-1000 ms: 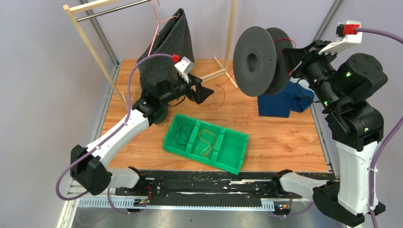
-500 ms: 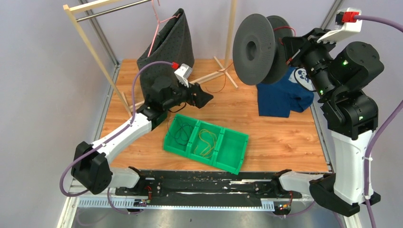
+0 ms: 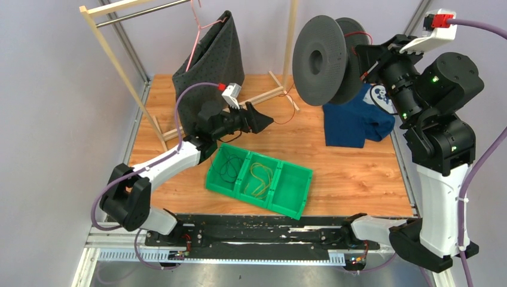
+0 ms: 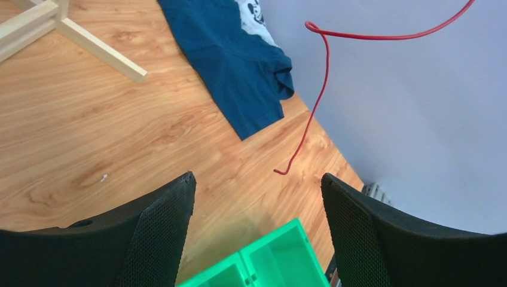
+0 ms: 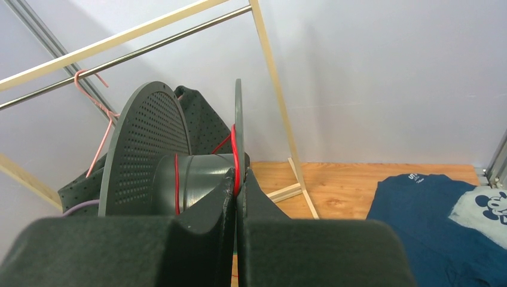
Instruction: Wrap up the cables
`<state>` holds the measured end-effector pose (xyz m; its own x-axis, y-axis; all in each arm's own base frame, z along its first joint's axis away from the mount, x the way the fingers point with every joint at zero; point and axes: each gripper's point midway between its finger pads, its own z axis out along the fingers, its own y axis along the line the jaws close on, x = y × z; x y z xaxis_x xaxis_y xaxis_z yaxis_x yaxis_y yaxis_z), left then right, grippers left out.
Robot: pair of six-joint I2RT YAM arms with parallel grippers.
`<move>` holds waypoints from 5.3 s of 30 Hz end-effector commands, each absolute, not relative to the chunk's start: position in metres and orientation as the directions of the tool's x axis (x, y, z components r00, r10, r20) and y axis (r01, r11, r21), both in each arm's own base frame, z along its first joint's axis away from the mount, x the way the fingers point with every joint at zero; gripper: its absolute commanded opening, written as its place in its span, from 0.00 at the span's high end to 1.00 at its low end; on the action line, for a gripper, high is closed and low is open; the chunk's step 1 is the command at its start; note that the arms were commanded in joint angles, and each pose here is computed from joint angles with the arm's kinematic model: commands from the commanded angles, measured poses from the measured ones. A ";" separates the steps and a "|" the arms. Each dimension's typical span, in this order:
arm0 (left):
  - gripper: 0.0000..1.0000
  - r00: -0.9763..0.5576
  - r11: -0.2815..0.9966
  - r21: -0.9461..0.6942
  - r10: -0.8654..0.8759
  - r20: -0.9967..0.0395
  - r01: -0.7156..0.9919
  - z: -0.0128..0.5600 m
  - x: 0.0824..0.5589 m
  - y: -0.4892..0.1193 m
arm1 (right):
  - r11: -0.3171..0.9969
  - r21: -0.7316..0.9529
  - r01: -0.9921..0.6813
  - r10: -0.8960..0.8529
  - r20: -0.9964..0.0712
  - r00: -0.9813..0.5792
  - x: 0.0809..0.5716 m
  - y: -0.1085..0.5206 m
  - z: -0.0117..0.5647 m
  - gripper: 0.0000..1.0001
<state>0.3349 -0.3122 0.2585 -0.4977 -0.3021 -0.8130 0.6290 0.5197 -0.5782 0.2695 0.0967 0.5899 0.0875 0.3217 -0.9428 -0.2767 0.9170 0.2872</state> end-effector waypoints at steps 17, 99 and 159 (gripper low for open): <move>0.59 -0.509 0.421 -0.634 -0.379 -0.773 0.648 0.276 0.343 -0.331 | 0.884 0.325 -0.335 0.398 -0.900 0.177 0.259 0.098 0.622 0.99; 1.00 -0.258 0.057 -0.255 0.377 -0.889 0.965 0.369 0.113 -0.325 | 0.950 0.311 -0.001 0.300 -0.915 -0.269 0.376 0.073 0.408 0.99; 1.00 -0.251 -0.001 -0.259 -0.243 -0.937 0.966 0.492 0.238 -0.364 | 0.817 0.286 -0.500 -0.017 -0.856 -0.517 0.219 0.155 0.363 0.99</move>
<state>0.2875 -0.3773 0.4454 -0.3909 -0.2214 -0.8934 0.8979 0.1219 -0.4230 0.2161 0.1466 0.3383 -0.5571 -0.0719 -0.8273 -0.4879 0.8345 0.2561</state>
